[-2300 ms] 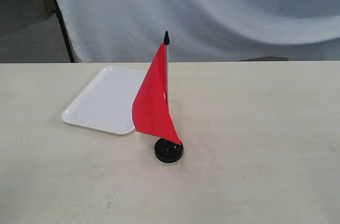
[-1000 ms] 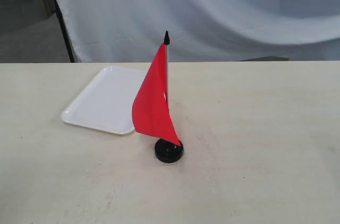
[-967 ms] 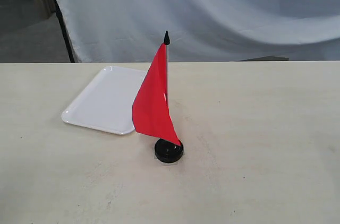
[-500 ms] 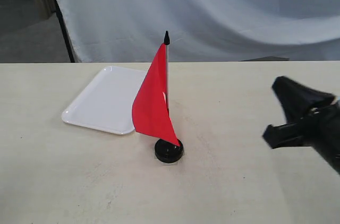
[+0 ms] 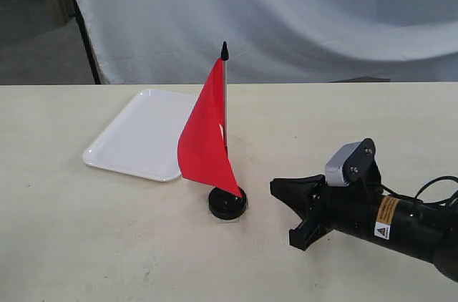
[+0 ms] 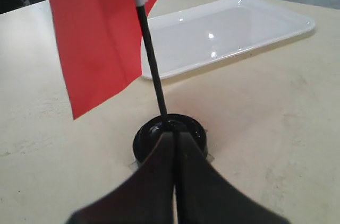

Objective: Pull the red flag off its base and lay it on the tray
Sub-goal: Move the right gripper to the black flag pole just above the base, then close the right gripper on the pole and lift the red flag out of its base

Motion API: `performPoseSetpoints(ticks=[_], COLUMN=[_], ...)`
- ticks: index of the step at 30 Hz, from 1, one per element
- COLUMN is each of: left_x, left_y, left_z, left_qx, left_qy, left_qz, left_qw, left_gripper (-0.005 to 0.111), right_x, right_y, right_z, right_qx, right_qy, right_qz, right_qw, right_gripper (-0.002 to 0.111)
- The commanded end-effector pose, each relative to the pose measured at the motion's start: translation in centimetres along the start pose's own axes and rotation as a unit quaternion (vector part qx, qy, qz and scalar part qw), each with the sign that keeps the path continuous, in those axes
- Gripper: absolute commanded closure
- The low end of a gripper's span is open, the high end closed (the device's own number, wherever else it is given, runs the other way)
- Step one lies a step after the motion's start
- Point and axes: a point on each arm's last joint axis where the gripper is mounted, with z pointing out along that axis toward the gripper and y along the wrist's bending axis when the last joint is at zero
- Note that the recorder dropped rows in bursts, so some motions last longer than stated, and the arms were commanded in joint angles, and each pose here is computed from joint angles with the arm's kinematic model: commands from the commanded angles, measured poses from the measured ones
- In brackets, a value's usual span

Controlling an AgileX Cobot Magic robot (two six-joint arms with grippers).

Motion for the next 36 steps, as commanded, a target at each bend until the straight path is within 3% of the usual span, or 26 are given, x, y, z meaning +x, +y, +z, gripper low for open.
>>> performPoseSetpoints(ticks=[1, 5, 8, 13, 15, 22, 36], left_x=[0.0, 0.0, 0.0, 0.0, 0.0, 0.0, 0.0], left_y=[0.0, 0.0, 0.0, 0.0, 0.0, 0.0, 0.0], left_z=[0.0, 0.0, 0.0, 0.0, 0.0, 0.0, 0.0], left_qx=[0.004, 0.004, 0.004, 0.004, 0.004, 0.004, 0.004], left_qy=[-0.001, -0.001, -0.001, -0.001, -0.001, -0.001, -0.001], left_qz=[0.002, 0.002, 0.002, 0.002, 0.002, 0.002, 0.002], left_qw=[1.0, 1.0, 1.0, 1.0, 1.0, 1.0, 1.0], left_gripper=[0.107, 0.107, 0.107, 0.107, 0.107, 0.107, 0.107], right_x=[0.5, 0.7, 0.7, 0.5, 0.3, -0.3, -2.2], right_y=[0.2, 0.6, 1.2, 1.3, 1.1, -0.3, -0.7], right_z=[1.0, 1.5, 1.9, 2.3, 2.5, 3.9, 6.3], right_qx=[-0.018, -0.017, -0.019, 0.0, 0.003, 0.018, -0.037], right_qy=[0.0, 0.001, 0.001, -0.006, -0.01, 0.018, 0.002], right_qz=[0.004, 0.009, 0.01, 0.014, 0.012, -0.016, -0.087], right_qw=[1.0, 1.0, 1.0, 1.0, 1.0, 1.0, 0.996], right_gripper=[0.109, 0.101, 0.081, 0.037, 0.029, 0.028, 0.028])
